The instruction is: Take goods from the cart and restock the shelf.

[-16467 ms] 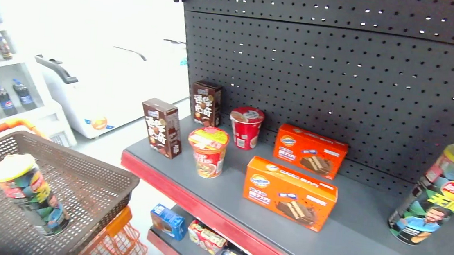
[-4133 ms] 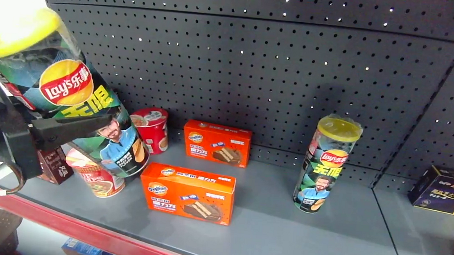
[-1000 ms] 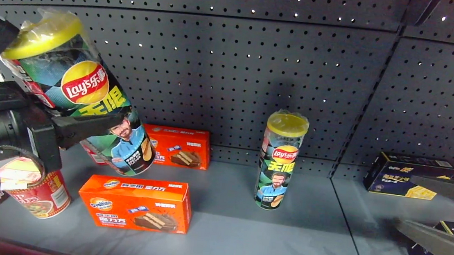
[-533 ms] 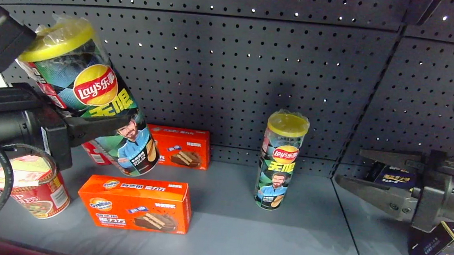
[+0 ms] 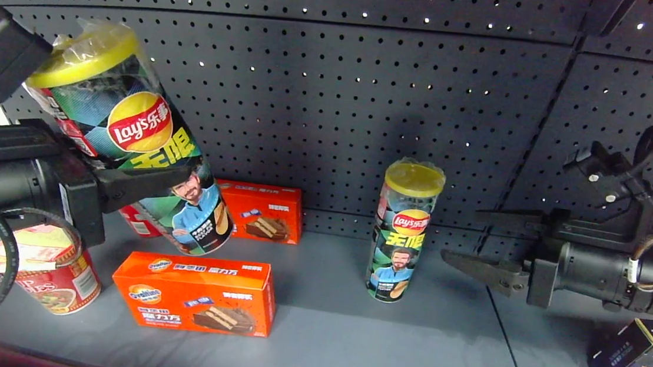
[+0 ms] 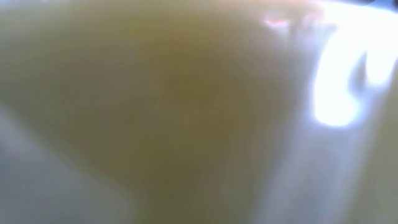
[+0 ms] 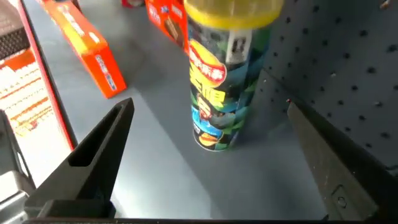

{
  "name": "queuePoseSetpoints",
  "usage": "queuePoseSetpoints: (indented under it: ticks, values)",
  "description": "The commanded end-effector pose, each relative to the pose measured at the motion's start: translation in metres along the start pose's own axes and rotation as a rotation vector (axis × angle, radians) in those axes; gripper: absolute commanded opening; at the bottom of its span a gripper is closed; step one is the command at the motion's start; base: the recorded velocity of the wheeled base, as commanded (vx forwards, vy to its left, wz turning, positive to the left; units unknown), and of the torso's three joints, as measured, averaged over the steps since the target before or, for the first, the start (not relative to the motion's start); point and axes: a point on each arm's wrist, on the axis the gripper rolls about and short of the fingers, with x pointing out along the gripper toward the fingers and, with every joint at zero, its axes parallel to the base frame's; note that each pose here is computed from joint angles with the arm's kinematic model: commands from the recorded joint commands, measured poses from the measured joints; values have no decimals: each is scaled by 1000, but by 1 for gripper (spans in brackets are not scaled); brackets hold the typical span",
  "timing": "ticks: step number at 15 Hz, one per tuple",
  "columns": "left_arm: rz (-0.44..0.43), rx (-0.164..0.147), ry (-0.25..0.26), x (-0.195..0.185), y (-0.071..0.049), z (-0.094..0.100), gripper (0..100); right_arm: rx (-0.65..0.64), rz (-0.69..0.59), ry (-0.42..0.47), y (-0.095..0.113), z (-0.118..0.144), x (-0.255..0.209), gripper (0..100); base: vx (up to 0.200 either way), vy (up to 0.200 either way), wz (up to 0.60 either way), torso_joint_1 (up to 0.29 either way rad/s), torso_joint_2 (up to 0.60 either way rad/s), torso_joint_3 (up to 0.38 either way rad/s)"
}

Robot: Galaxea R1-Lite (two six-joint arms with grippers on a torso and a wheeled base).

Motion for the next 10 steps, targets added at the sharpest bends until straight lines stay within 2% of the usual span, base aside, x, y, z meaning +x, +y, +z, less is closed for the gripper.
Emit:
queuePoseSetpoints:
  ticks: [1,4,5,6,7,10]
  values:
    - [-1,1,-7,0,0,1,0,-3,29,23,-16,-13,12,100,0,0,0,0,0,0]
    - [0,1,-12,0,0,3,0,-24,76,10,-30,-21,21,100,0,0,0,0,0,0]
    - [0,-7,-11,0,0,3,0,-22,84,11,-31,-23,25,100,0,0,0,0,0,0]
    - [0,-30,-12,0,0,3,0,-21,101,9,-34,-27,33,100,0,0,0,0,0,0]
    - [0,-34,-14,0,0,3,0,-21,120,3,-37,-30,38,100,0,0,0,0,0,0]
    - [7,-34,-18,-3,1,3,0,-24,176,-17,-42,-33,47,100,0,0,0,0,0,0]
